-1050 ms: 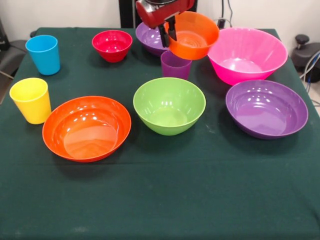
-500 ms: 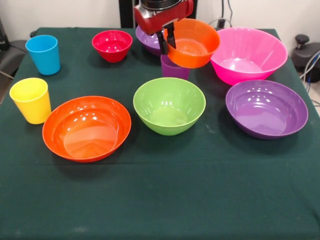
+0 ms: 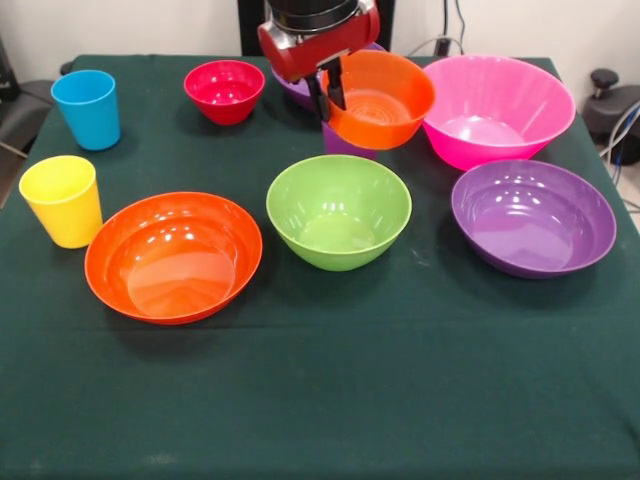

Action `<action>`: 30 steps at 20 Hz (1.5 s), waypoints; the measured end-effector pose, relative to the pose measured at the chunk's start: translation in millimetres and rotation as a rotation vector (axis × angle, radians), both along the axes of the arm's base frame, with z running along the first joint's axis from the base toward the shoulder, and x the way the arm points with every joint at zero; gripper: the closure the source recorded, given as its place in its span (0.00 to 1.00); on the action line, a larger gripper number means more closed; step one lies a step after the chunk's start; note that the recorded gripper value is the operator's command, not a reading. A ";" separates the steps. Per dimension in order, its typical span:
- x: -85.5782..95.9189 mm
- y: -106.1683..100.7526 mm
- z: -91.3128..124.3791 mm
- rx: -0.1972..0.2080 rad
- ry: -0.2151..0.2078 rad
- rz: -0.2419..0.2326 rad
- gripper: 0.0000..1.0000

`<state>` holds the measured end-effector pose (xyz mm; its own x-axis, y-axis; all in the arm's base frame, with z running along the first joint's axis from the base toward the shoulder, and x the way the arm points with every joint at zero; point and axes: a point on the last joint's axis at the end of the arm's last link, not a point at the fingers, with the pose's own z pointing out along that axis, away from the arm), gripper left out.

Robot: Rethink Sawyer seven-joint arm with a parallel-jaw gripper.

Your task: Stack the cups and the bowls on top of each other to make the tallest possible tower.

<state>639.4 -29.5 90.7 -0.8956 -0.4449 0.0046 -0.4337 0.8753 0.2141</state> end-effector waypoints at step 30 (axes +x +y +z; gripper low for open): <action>-43.4 -39.4 -21.9 -0.049 0.070 -0.016 1.00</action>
<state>595.9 -68.9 68.8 -0.8992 -0.4284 0.0887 -0.4053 0.8920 0.1999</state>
